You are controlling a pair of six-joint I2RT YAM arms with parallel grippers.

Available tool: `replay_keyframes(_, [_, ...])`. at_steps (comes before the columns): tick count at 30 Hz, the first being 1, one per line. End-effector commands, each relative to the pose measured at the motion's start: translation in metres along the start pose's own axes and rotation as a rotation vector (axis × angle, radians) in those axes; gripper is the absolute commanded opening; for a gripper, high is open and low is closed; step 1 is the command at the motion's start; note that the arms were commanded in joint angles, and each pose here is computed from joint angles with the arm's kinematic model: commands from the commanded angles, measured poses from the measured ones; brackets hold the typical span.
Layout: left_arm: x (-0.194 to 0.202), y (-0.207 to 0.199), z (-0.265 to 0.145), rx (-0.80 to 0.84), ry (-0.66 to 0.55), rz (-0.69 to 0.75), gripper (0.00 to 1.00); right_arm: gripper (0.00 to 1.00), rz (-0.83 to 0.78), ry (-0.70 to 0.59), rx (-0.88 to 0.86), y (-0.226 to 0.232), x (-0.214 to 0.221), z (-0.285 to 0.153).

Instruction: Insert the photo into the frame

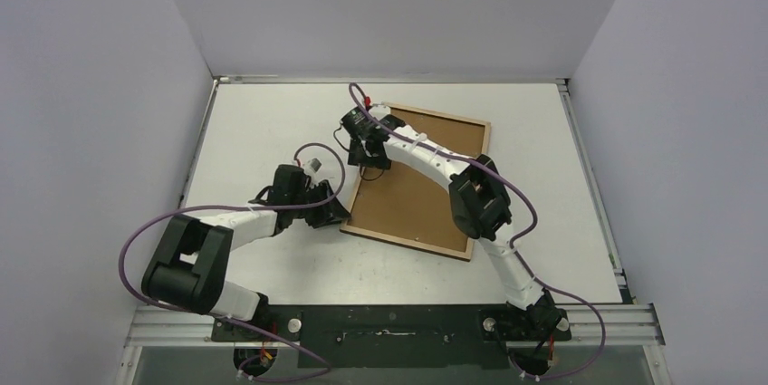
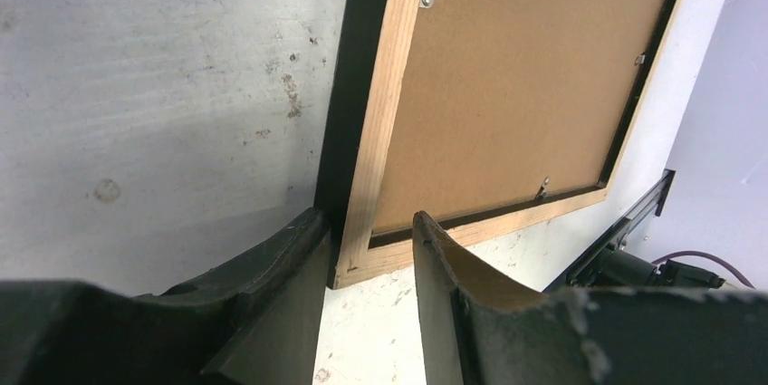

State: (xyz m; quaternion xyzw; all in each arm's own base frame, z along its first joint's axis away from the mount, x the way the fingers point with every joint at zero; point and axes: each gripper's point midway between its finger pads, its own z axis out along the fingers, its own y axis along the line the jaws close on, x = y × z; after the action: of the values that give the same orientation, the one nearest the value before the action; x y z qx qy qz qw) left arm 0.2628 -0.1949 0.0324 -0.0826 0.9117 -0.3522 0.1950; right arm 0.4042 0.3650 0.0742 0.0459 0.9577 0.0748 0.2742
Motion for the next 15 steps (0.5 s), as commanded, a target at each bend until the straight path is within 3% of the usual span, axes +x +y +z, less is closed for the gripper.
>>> replay_keyframes(1, [-0.019,-0.026,-0.009,0.108,-0.128,0.024,0.36,0.54,-0.057,-0.013,0.061,-0.008,0.002,-0.001])
replay_keyframes(15, [-0.009,-0.015,-0.022,0.055,-0.145,0.01,0.37,0.58,-0.123,-0.045,0.024,0.015,0.006,0.009])
